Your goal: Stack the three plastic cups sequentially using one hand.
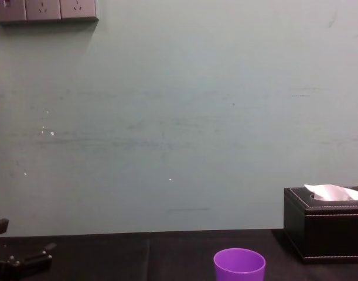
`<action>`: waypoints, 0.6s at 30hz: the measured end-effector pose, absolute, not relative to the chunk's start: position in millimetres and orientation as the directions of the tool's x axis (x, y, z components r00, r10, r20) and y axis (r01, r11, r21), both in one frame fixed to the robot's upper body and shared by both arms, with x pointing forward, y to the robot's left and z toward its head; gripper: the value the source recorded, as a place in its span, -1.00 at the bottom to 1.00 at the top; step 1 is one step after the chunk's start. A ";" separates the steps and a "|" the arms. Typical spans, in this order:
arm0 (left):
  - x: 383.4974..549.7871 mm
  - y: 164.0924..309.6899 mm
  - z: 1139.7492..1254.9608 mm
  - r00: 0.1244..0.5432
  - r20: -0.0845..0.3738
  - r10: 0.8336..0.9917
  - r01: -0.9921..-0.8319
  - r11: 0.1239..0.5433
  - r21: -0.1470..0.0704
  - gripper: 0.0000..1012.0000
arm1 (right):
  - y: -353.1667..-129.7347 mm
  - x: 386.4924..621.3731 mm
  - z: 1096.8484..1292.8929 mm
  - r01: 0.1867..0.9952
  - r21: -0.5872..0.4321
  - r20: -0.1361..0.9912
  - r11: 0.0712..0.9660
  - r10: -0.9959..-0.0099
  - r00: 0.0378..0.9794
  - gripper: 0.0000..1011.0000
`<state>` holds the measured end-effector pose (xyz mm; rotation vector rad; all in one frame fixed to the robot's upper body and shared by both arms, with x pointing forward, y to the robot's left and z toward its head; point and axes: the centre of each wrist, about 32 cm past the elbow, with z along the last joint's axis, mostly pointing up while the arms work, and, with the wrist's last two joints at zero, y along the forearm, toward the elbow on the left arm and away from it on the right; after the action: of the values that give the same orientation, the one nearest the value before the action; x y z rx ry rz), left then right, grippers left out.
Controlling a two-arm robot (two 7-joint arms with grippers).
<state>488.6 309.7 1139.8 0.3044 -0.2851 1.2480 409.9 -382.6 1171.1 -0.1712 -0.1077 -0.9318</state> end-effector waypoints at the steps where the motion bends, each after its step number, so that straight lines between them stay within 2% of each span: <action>1: 488.6 309.7 1139.8 0.292 0.374 0.880 -0.955 0.287 0.070 1.00 | -384.0 409.0 1171.0 0.801 -0.101 0.162 0.590 -0.785 0.599 0.98; 10: 488.6 309.7 1139.8 0.292 0.374 0.880 -0.955 0.287 0.070 1.00 | -395.3 399.8 1162.5 0.749 -0.124 0.138 0.650 -0.737 0.662 0.98; 18: 488.6 309.7 1139.8 0.292 0.374 0.880 -0.955 0.287 0.070 1.00 | -395.1 394.8 1154.0 0.702 -0.156 0.157 0.695 -0.685 0.712 0.98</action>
<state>488.6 309.7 1139.8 0.3044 -0.2851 1.2479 394.8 -395.1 1154.0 -0.2108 -0.0893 -0.7752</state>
